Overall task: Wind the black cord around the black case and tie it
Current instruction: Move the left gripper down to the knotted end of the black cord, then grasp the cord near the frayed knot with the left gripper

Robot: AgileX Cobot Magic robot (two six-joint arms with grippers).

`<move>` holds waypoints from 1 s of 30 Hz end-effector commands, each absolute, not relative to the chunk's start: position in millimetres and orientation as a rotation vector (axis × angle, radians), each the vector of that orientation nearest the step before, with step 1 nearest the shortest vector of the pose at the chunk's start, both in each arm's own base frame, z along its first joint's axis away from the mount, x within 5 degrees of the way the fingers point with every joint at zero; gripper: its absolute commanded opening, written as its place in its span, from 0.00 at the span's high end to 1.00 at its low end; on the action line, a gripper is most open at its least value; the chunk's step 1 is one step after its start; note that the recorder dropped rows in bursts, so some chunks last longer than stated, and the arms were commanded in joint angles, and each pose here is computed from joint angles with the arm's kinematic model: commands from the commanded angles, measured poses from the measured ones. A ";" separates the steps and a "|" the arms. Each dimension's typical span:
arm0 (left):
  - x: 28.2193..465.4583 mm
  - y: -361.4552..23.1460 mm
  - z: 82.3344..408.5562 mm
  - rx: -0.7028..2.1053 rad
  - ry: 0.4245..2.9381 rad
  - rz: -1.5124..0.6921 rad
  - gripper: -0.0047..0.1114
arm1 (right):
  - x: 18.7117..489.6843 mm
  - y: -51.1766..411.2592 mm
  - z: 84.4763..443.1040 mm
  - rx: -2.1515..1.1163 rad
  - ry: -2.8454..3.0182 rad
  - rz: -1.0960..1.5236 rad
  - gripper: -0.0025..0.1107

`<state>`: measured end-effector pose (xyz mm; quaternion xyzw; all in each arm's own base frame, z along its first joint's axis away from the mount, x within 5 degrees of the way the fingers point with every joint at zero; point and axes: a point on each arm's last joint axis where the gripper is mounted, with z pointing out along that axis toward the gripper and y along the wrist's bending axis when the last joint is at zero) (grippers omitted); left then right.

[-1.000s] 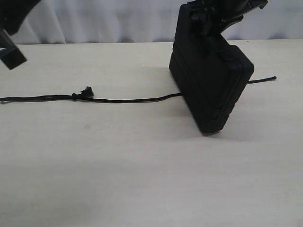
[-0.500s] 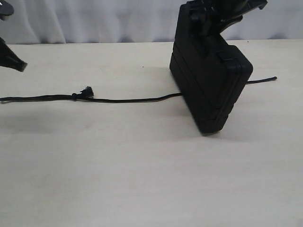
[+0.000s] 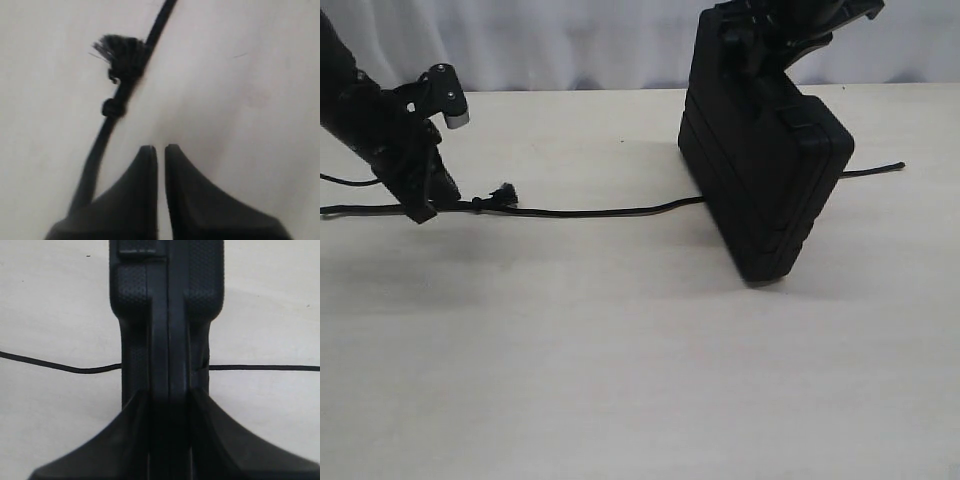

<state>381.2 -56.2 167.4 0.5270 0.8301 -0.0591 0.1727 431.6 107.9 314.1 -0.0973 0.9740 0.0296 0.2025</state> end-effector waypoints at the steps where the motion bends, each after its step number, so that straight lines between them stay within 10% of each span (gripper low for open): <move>1: 388.5 -57.9 160.3 1.671 2.186 -0.094 0.62 | 431.2 109.4 315.3 -0.304 2.710 0.096 0.94; 6: 392.3 -57.5 139.7 1.799 2.113 -0.077 0.40 | 431.2 109.4 315.3 -0.306 2.710 0.096 0.94; 25: 402.9 -60.7 89.1 1.754 2.152 -0.071 0.61 | 431.2 109.4 315.3 -0.347 2.704 0.087 0.94; 30: 397.6 -66.5 88.7 1.696 2.201 -0.210 0.87 | 431.2 109.4 315.3 -0.350 2.704 0.087 0.94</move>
